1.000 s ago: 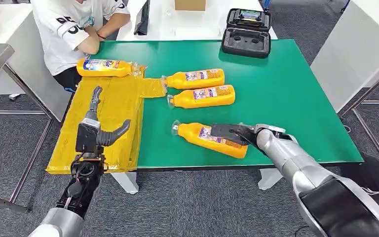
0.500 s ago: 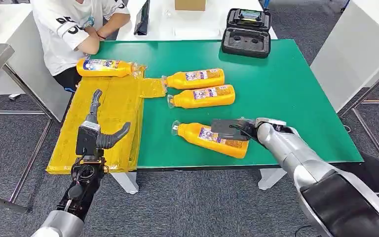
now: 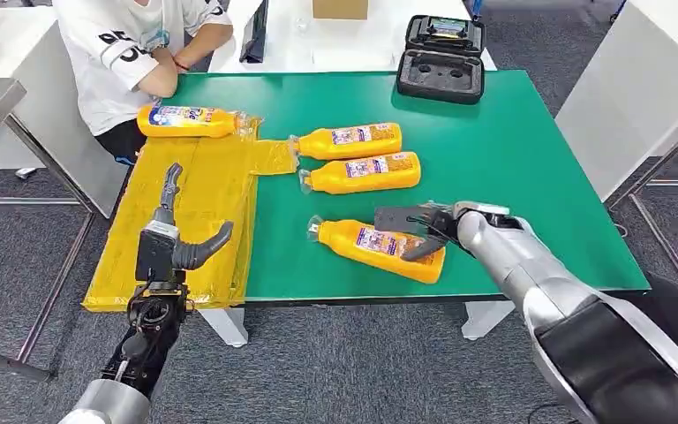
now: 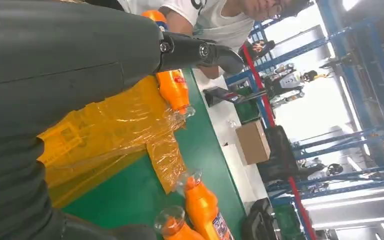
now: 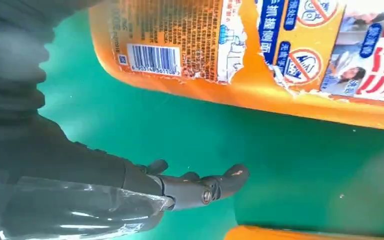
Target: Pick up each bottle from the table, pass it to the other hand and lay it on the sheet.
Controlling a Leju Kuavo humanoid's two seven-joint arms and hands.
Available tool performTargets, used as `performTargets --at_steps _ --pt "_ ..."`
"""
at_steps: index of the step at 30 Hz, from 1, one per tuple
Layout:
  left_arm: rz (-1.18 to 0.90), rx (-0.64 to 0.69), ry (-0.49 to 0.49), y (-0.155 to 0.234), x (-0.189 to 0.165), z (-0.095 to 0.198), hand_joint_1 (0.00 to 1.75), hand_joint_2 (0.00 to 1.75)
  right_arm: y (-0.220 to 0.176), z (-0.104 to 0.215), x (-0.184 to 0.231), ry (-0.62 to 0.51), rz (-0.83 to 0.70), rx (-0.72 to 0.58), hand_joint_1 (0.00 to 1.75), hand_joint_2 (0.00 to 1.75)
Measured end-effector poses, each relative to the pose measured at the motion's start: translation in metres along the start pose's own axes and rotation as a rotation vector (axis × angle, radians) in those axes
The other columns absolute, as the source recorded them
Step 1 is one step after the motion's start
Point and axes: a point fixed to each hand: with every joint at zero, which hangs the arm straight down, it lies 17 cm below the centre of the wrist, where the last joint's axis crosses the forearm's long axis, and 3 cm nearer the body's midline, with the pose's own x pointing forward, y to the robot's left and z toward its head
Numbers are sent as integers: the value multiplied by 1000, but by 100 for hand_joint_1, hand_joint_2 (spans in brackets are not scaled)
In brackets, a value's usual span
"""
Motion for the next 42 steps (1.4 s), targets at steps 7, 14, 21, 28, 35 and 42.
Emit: performTargets --at_steps 7,14,21,28,35,42 --pt "-1 0 1 0 -1 1 0 175 4 -2 10 -12 9 10 0 175" --pt "-2 5 5 2 -2 1 0 175 7 -4 15 -18 17 15 0 175" --pt "-12 12 5 4 -3 1 0 175 9 -7 27 -42 23 15 0 175" --pt "-21 14 7 5 -4 2 0 175 16 -9 31 -41 30 21 0 175" --pt "-24 12 7 5 -4 2 0 175 27 -12 26 -24 40 33 0 175" --pt "-23 12 7 5 -5 2 0 175 29 -12 24 -16 46 37 0 175"
